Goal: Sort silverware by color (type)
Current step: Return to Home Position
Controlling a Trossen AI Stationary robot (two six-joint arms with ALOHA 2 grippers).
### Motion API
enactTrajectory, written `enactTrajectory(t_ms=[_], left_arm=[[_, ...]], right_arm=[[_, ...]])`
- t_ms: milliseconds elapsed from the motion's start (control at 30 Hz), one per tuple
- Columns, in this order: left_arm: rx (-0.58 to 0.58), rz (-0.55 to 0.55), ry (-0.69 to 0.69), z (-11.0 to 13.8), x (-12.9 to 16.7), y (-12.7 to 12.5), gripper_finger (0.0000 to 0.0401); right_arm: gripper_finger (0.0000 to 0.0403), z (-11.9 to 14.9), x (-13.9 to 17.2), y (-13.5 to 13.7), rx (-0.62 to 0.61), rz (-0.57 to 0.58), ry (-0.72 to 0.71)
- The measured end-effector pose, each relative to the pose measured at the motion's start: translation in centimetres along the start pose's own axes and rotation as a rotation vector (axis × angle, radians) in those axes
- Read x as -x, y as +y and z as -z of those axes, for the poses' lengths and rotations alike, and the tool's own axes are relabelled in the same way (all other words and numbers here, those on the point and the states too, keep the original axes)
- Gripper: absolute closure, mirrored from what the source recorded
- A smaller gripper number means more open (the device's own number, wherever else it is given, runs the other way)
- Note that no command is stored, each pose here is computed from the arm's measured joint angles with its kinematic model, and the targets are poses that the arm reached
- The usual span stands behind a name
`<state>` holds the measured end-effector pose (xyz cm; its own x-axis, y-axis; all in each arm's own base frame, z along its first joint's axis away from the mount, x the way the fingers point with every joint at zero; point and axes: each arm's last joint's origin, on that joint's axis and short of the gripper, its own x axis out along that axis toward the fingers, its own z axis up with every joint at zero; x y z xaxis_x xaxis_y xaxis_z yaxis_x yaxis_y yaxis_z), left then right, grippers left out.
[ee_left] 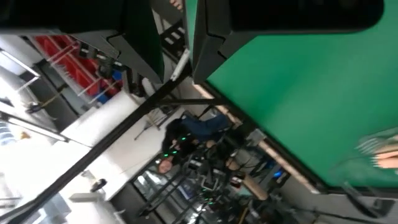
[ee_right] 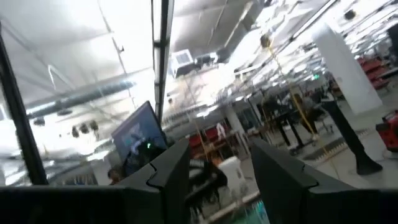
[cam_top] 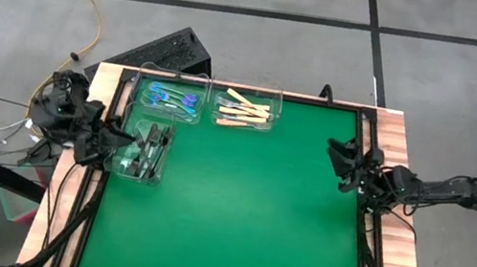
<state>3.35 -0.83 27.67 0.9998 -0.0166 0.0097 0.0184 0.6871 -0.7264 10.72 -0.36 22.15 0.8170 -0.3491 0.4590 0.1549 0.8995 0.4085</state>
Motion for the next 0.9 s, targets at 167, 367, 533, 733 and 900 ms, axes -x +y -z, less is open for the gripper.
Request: enactTrajectory(t_ms=[167, 367, 533, 733, 900], left_arm=[[0.007, -0.035, 0.014, 0.4, 0.0, 0.4, 0.0331], [-0.026, -0.13, 0.045, 1.2, 0.1, 1.7, 0.0331], [-0.002, -0.259, 0.053, 2.0, 0.6, 3.7, 0.0332], [-0.033, -0.331, 0.013, 2.1, 1.0, 5.0, 0.0349], [-0.024, -0.311, -0.064, 2.0, 0.9, 5.0, 0.0371]], right_arm=[[0.0212, 0.1, 0.5, -0.3, -0.02, 0.004, -0.021], [0.0212, 0.6, 0.6, -0.5, 0.006, 0.027, 0.033], [0.0212, 0.7, 0.6, -0.5, 0.014, 0.033, 0.05], [0.0212, 1.0, 0.6, -0.6, 0.025, 0.036, 0.073], [0.0212, 1.3, 0.6, -0.7, 0.033, 0.043, 0.106]])
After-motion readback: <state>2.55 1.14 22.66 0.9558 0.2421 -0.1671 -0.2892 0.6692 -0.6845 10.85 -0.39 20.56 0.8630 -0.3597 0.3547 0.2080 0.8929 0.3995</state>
